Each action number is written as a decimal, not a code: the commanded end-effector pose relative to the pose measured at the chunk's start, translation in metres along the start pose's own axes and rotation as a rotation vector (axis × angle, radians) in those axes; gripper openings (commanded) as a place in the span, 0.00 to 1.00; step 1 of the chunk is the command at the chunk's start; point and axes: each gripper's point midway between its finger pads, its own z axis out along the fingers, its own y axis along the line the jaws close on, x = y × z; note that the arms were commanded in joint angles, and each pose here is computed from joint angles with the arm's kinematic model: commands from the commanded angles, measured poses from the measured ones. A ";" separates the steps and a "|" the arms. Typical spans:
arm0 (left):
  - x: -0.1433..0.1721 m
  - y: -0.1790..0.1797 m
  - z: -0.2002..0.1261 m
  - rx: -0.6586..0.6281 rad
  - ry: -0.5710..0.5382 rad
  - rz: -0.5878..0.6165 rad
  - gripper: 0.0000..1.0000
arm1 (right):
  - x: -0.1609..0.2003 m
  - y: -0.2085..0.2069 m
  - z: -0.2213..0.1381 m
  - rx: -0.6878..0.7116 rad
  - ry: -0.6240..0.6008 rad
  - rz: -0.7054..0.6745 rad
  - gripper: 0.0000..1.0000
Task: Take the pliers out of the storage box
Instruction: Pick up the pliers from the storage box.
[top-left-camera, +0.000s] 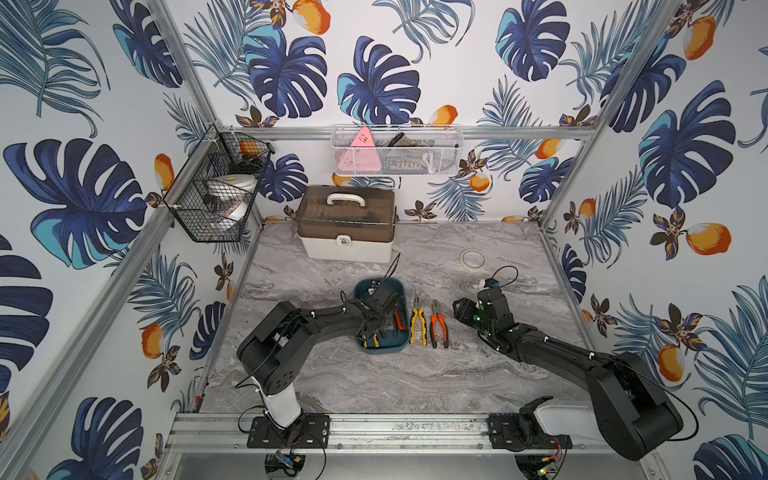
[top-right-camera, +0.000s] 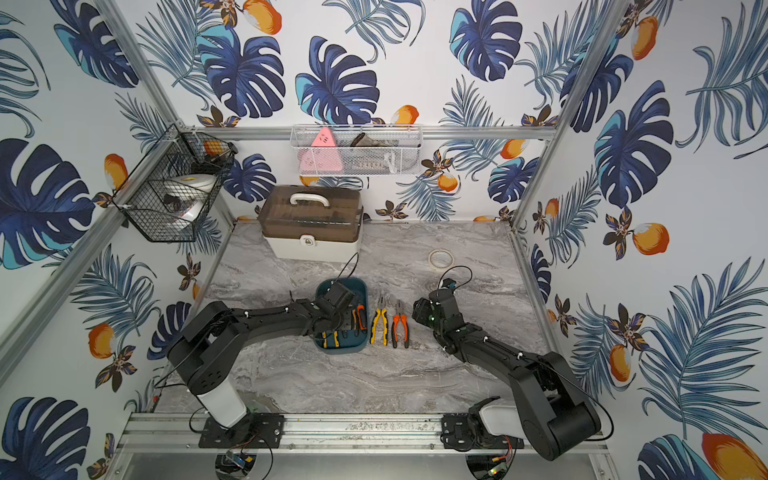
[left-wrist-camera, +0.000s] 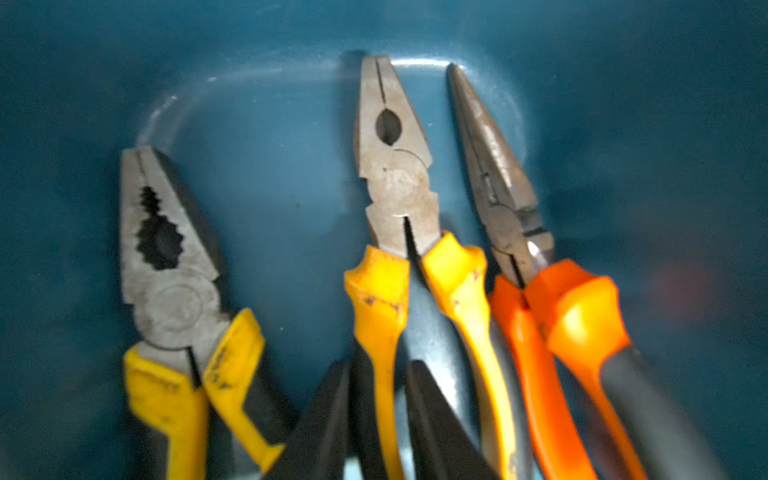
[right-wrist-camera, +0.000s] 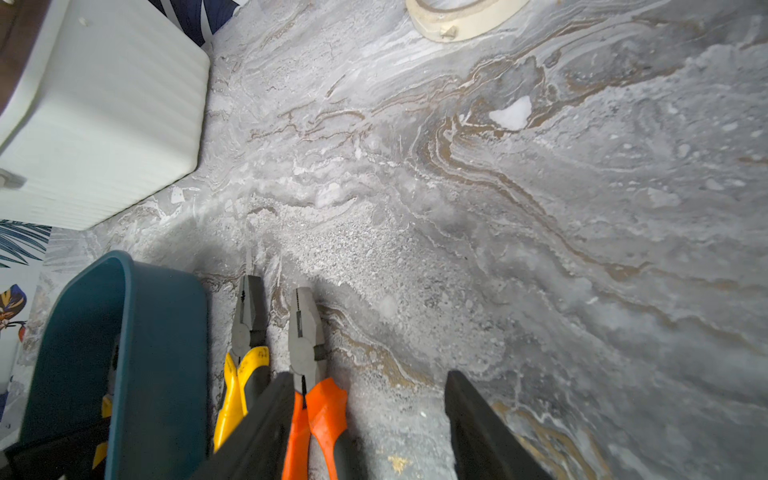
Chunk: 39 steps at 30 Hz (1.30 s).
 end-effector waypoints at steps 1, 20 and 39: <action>0.008 0.018 -0.011 -0.065 0.019 0.028 0.23 | -0.008 0.006 0.000 -0.019 -0.026 -0.001 0.60; -0.045 -0.002 -0.087 0.085 -0.186 -0.014 0.00 | -0.018 0.002 -0.002 0.002 -0.081 -0.048 0.60; -0.055 -0.074 -0.139 0.620 -0.462 0.004 0.00 | -0.035 0.000 -0.009 0.025 -0.149 -0.108 0.62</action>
